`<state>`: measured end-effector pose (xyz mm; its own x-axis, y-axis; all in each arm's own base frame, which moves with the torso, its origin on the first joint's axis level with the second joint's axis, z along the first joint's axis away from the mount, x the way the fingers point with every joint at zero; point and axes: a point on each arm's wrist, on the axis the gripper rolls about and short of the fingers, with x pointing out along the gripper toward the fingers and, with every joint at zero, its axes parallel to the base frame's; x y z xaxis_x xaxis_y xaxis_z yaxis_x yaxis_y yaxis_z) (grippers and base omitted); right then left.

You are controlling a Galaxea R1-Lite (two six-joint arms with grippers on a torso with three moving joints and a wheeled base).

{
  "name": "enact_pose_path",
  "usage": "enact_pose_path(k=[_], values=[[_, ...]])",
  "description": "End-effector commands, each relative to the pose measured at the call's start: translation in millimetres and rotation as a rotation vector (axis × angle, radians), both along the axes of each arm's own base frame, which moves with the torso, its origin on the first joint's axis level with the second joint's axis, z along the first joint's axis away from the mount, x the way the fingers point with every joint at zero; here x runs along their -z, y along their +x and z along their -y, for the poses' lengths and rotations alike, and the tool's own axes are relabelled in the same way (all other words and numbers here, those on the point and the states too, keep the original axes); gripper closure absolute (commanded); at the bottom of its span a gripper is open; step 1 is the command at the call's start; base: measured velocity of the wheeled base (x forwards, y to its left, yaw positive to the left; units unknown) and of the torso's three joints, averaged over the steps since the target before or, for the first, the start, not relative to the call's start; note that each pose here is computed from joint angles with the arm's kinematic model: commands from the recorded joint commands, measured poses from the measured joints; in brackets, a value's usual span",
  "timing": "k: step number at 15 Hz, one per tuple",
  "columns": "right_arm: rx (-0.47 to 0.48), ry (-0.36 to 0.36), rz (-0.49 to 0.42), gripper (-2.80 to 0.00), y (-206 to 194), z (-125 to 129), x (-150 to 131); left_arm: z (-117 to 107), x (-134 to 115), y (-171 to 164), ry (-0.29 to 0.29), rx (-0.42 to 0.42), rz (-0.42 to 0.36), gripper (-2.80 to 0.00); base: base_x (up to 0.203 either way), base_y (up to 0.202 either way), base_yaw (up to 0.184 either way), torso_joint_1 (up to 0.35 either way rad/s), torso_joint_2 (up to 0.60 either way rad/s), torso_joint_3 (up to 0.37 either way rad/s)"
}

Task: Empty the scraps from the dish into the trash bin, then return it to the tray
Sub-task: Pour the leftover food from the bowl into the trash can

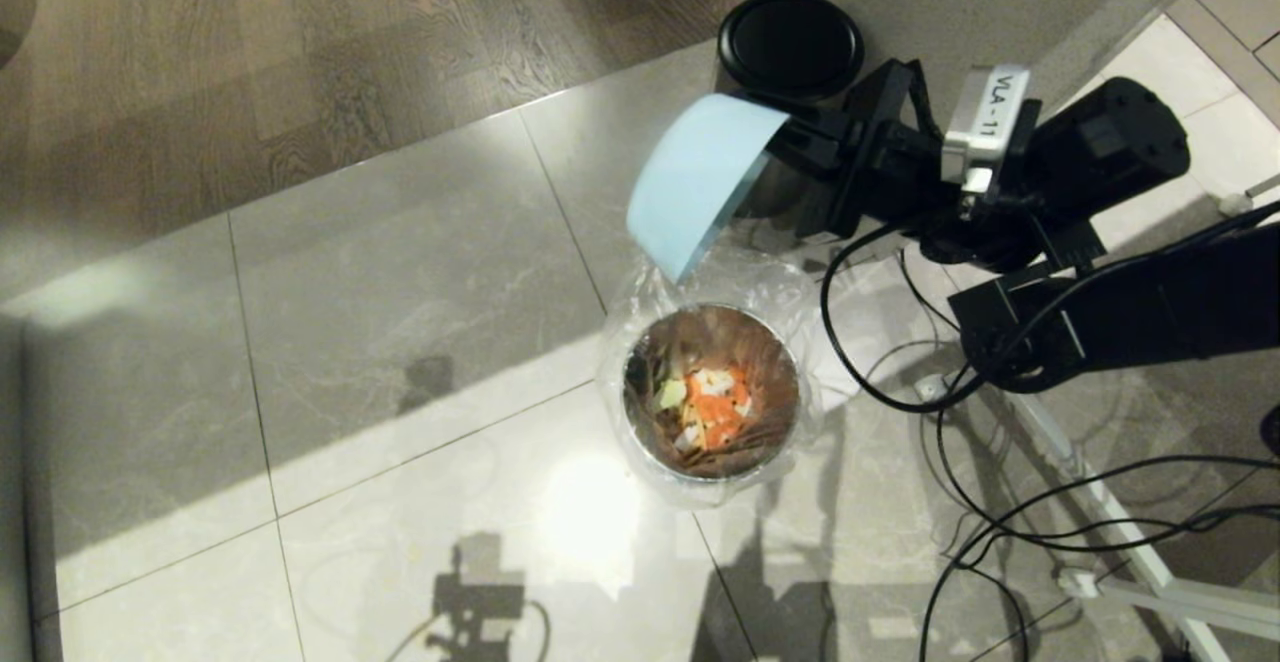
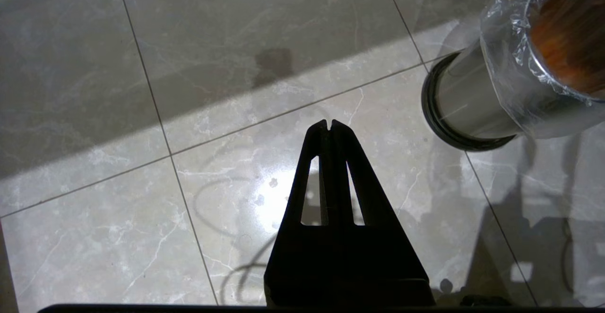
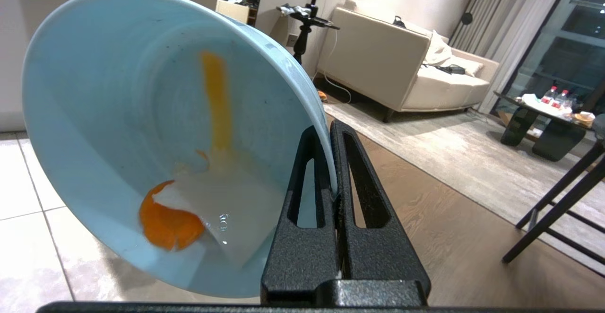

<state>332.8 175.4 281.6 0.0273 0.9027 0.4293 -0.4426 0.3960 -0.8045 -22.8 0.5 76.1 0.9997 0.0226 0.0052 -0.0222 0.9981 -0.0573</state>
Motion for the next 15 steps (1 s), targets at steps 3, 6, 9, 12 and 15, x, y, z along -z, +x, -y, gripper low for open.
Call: enact_pose_path(k=[3, 6, 9, 12, 15], values=[[-0.061, 0.040, 0.073, 0.00, -6.6, -18.6, -10.7, 0.0, -0.1, 0.1, -0.001, 0.000, -0.001, 0.00, 0.000, 0.000, 0.000, 0.000, 0.00, 0.000], [-0.084, 0.041, 0.071, 0.00, -11.1, -25.2, -11.3, 0.0, -0.1, 0.1, -0.001, 0.000, -0.001, 0.00, 0.000, 0.000, 0.000, 0.000, 0.00, 0.000], [-0.091, 0.038, 0.070, 0.00, -13.6, -27.7, -10.0, 0.0, -0.1, 0.1, -0.001, 0.000, -0.001, 0.00, 0.000, 0.000, 0.000, 0.000, 0.00, 0.000], [-0.095, 0.042, 0.077, 0.00, -18.5, -26.0, -14.9, 0.0, -0.1, 0.1, -0.001, 0.000, -0.001, 0.00, 0.000, 0.000, 0.000, 0.000, 0.00, 0.000], [-0.107, 0.038, 0.061, 0.00, -27.2, -24.4, -16.5, 0.0, 0.0, 0.0, -0.001, 0.000, 0.001, 0.00, 0.000, 0.000, 0.000, 0.000, 0.00, 0.000]])
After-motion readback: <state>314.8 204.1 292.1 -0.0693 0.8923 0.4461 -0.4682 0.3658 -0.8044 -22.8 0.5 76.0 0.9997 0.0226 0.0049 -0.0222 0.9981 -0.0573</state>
